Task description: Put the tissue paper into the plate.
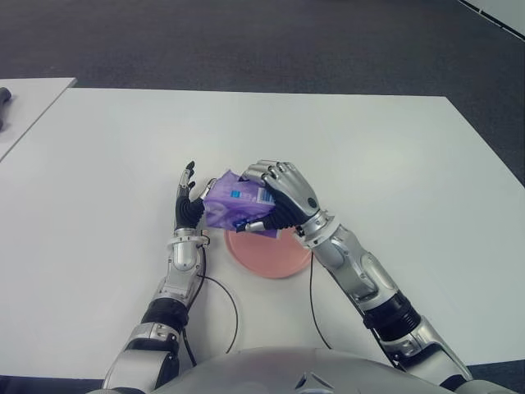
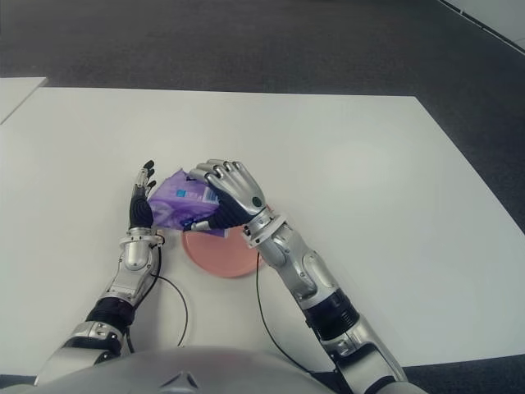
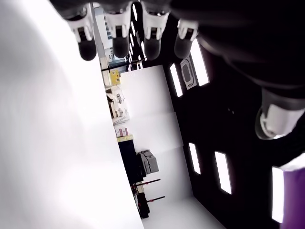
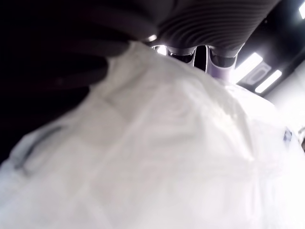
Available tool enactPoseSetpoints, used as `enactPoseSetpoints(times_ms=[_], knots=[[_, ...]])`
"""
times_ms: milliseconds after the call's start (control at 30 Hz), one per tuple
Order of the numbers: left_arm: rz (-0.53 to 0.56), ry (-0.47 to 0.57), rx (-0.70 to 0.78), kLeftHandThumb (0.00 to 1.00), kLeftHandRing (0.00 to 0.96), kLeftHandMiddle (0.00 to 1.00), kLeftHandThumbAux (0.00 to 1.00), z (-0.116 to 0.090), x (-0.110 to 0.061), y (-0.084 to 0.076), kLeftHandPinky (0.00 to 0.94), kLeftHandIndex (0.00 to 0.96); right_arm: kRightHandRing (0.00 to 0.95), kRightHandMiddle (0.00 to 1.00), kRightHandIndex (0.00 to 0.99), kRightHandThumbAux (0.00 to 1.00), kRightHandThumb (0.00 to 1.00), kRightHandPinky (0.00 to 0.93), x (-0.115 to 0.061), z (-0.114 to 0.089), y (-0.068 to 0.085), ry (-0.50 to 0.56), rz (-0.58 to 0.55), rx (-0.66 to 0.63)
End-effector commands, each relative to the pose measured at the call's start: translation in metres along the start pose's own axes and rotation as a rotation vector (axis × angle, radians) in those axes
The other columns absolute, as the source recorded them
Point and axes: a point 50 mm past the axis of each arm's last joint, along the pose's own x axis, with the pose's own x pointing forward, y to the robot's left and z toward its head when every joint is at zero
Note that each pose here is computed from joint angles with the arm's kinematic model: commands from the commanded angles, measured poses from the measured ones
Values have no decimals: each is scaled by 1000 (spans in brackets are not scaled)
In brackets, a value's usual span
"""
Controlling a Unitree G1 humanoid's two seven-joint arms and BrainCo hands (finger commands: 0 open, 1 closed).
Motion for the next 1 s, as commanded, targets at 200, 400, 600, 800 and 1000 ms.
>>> enactPoseSetpoints(times_ms=[200,400,600,800,1000], knots=[[5,24,14,0,0,0,423,-6,-3,4,0,0,843,543,399,675,855,864,-15,0,18,43,142,-8],[4,26,20,0,0,0,421,-7,-2,5,0,0,849,545,400,676,856,864,-11,-5,19,61,135,-26],[-2,24,14,0,0,0,427,-7,-2,7,0,0,849,543,399,676,856,862,-11,-6,20,67,137,-36],[-3,26,10,0,0,0,434,-7,-2,7,0,0,848,542,399,676,855,860,-11,-7,20,73,139,-30],[-9,32,14,0,0,0,433,-7,-1,9,0,0,848,543,401,675,856,860,-12,-9,19,79,132,-26]])
